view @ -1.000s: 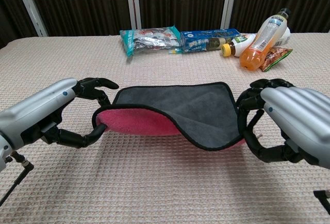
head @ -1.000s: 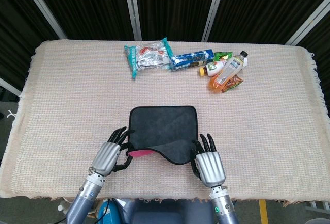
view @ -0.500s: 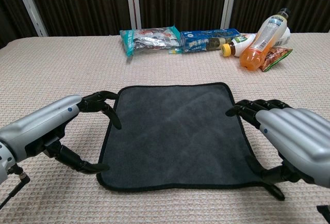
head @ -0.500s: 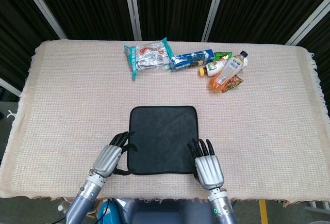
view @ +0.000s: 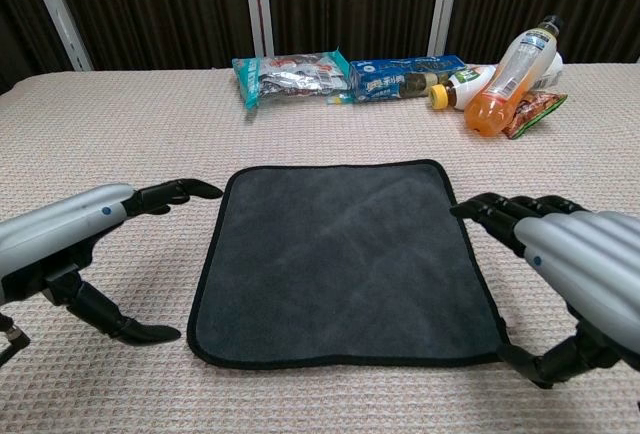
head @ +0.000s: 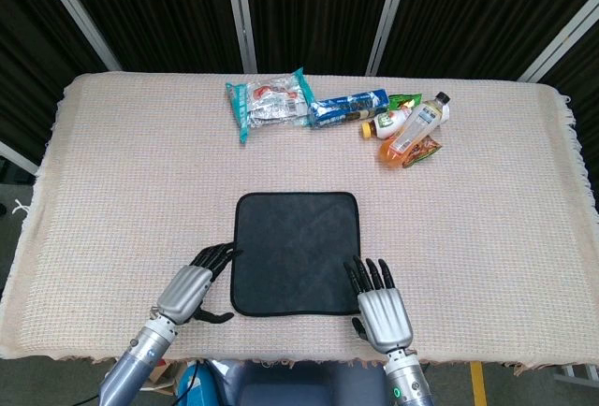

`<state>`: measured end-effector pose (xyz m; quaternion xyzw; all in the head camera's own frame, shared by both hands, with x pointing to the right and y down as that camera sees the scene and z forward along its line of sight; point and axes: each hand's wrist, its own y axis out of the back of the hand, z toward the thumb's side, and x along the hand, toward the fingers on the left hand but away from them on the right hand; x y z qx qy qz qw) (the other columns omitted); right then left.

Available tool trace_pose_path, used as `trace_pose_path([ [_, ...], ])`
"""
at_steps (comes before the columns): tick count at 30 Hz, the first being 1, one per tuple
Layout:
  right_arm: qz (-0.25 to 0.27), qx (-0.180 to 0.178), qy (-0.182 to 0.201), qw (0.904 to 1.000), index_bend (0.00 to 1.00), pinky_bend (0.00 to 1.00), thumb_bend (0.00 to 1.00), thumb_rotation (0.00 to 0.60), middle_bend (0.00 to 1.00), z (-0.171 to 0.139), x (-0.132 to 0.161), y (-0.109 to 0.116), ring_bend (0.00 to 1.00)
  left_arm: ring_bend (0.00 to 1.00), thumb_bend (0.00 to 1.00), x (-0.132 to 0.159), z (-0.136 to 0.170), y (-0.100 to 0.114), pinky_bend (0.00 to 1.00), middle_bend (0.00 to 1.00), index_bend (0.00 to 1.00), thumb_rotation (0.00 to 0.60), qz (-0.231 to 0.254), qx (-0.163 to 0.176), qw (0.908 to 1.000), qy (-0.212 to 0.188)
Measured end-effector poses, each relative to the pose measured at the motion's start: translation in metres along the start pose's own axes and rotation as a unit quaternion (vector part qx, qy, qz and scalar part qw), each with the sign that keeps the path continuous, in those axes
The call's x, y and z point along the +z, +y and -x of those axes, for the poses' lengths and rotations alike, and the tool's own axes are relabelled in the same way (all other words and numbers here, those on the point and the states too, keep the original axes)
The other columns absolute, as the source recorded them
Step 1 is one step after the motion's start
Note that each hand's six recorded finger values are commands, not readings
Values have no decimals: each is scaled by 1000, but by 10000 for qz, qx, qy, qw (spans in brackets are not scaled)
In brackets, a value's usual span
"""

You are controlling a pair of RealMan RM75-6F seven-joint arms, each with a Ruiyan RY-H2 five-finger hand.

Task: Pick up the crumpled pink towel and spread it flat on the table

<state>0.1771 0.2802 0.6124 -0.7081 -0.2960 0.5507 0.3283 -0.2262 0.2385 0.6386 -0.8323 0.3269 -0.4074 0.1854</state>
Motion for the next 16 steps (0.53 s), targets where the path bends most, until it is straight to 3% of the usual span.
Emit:
trace_pose_path([
  [7,433,-432,-170,9980,0,0,264,600,0,-11,-24,27,0,0,89,-23,18,35,0,0,75,600,-395,748,9963,141],
  [11,792,-655,-393,9939,0,0,264,600,0,-22,-45,35,0,0,88,-55,44,56,0,0,75,600,-747,1228,9886,444],
  [16,1071,-1006,-649,9870,0,0,265,600,0,-46,-76,44,0,0,76,-89,85,73,0,0,48,600,-810,1706,9782,867],
])
